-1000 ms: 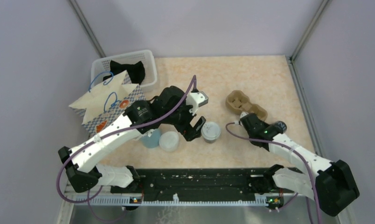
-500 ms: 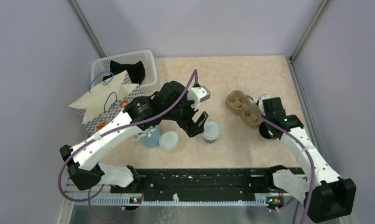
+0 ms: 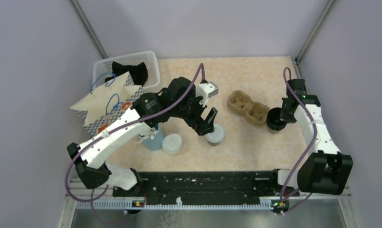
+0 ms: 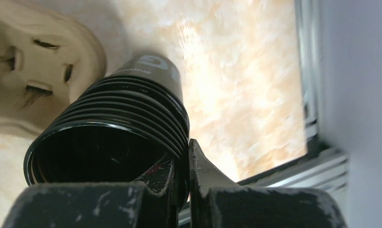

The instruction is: Pack the takeout coffee

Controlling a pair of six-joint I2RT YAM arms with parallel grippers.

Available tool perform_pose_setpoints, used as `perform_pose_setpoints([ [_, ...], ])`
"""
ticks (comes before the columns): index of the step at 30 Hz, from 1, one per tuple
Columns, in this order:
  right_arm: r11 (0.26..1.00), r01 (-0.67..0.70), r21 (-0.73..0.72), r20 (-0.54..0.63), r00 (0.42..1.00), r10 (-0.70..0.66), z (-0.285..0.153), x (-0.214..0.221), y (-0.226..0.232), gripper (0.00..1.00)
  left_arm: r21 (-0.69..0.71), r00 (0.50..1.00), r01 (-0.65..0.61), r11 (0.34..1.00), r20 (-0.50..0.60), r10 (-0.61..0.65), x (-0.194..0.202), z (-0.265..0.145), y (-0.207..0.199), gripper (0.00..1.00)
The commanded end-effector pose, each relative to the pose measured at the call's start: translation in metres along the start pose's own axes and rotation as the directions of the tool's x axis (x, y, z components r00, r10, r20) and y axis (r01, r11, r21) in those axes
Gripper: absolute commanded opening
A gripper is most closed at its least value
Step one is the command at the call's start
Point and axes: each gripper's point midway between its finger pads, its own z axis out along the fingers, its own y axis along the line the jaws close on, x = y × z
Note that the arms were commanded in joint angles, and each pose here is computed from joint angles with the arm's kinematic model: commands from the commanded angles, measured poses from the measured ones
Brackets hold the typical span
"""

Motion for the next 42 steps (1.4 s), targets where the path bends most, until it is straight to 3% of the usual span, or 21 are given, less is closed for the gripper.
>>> perform_pose_setpoints([
  [1,0.952,-0.305,0.019,-0.088,0.948,0.306,0.001,0.022,0.004,0.0,-0.011,0.997,0.031,0.999,0.072,-0.03,-0.016,-0.02,-0.004,0.98],
  [9,0.924,-0.369,0.101,-0.108,0.919,0.379,0.012,0.038,-0.004,0.01,-0.041,0.993,0.081,0.996,0.094,-0.077,-0.015,-0.033,-0.002,0.98],
  [12,0.914,-0.369,0.166,-0.113,0.914,0.39,0.008,0.042,-0.013,0.15,-0.04,0.989,0.104,0.994,0.108,-0.099,-0.018,-0.036,-0.003,0.98],
  [15,0.908,-0.37,0.196,-0.098,0.914,0.394,0.0,0.042,-0.021,0.37,-0.045,0.984,0.13,0.99,0.126,-0.124,-0.02,-0.04,-0.003,0.98],
  [25,0.918,-0.361,0.164,-0.029,0.928,0.37,-0.04,0.022,-0.033,0.62,-0.12,0.969,0.181,0.976,0.192,-0.156,-0.038,-0.046,0.011,0.98],
  [29,0.914,-0.377,0.151,0.031,0.926,0.377,-0.069,0.008,-0.043,0.83,-0.242,0.962,0.197,0.95,0.235,-0.14,-0.049,-0.05,0.037,0.98],
  [33,0.919,-0.386,0.083,0.098,0.921,0.378,-0.106,-0.007,-0.043,0.98,-0.403,0.943,0.251,0.88,0.308,-0.128,-0.065,-0.062,0.086,0.98],
  [39,0.946,-0.266,-0.188,0.166,0.94,0.297,-0.155,-0.025,0.008,0.99,-0.537,0.895,0.352,0.767,0.433,-0.107,-0.094,-0.084,0.155,0.98],
  [42,0.908,-0.203,-0.366,0.164,0.946,0.278,-0.171,-0.029,0.037,0.99,-0.587,0.892,0.356,0.727,0.444,-0.079,-0.106,-0.091,0.175,0.98],
])
